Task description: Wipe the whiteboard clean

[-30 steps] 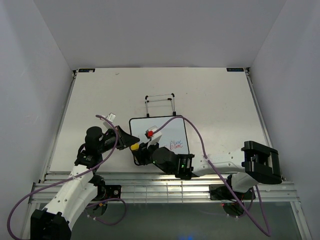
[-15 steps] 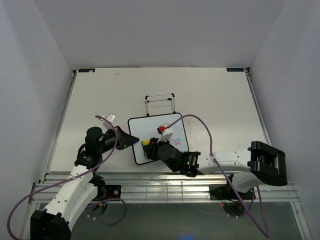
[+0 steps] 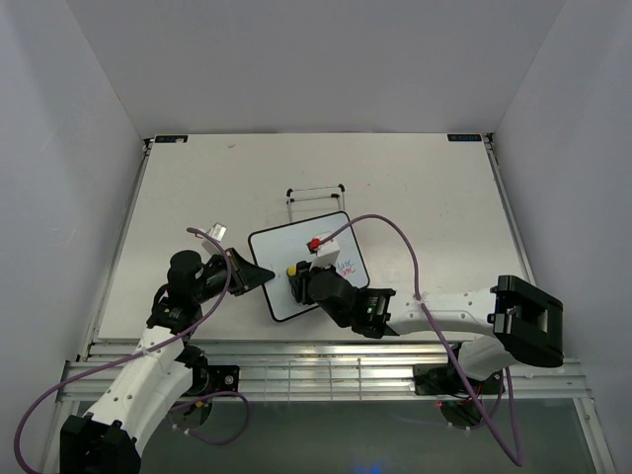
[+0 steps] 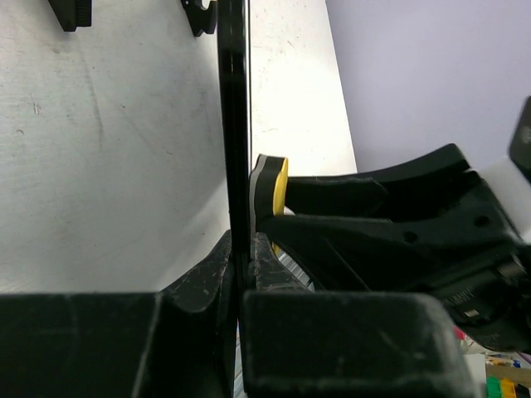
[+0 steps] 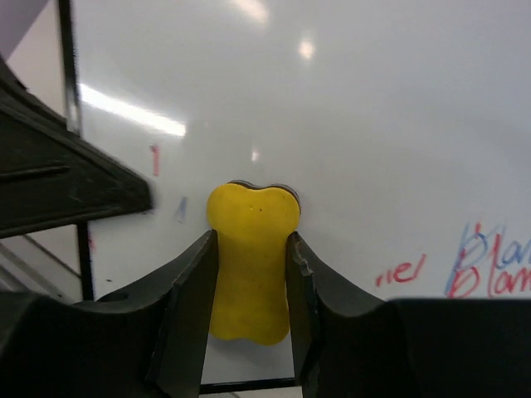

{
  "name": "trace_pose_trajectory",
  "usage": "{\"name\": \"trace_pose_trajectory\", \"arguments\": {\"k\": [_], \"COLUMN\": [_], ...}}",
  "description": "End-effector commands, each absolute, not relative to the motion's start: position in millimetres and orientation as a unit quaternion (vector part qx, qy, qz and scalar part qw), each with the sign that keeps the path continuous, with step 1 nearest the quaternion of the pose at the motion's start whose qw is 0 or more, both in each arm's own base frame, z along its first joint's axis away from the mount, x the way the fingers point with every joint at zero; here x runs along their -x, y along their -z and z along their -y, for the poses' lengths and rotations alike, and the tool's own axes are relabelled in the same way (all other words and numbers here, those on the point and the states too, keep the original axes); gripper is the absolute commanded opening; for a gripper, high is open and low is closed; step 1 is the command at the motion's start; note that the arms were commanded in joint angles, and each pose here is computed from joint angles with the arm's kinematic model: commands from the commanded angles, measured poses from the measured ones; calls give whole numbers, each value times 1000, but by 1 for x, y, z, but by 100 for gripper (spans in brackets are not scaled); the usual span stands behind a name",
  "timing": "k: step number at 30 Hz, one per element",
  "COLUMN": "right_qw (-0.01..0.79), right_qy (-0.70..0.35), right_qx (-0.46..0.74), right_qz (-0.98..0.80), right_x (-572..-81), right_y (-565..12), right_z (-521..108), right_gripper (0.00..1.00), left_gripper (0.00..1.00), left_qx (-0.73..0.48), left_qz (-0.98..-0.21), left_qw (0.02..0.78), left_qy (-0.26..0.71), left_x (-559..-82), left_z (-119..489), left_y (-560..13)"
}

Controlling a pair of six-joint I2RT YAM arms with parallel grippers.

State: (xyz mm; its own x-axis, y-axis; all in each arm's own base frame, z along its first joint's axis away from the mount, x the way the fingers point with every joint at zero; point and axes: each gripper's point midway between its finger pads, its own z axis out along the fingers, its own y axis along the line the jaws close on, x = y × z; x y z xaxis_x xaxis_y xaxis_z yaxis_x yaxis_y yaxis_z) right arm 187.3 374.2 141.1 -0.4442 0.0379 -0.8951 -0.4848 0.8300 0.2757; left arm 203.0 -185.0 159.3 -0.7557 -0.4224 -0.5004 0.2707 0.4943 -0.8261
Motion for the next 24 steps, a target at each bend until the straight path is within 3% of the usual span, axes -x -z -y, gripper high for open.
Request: {"name": "trace_pose_trajectory", "arguments": {"k": [1, 15, 24], "right_qw": [476, 475, 467], "right_qy": [-291, -288, -310], "right_qx": [212, 207, 367], "right_qz": [-802, -805, -742], "right_x": [-162, -199, -192], "right_y": [-142, -152, -169], "right_z": [-411, -412, -458], "right_gripper": [34, 34, 34], "left_gripper": [0, 0, 0], "left_qx": [-26, -57, -75], "left_qz": [-747, -739, -734], "left_qw": [354, 344, 345], "left_qy": [562, 576, 580], "left_x": [-186, -174, -170], "left_z": [203, 207, 208], "left_y": [-203, -208, -211]}}
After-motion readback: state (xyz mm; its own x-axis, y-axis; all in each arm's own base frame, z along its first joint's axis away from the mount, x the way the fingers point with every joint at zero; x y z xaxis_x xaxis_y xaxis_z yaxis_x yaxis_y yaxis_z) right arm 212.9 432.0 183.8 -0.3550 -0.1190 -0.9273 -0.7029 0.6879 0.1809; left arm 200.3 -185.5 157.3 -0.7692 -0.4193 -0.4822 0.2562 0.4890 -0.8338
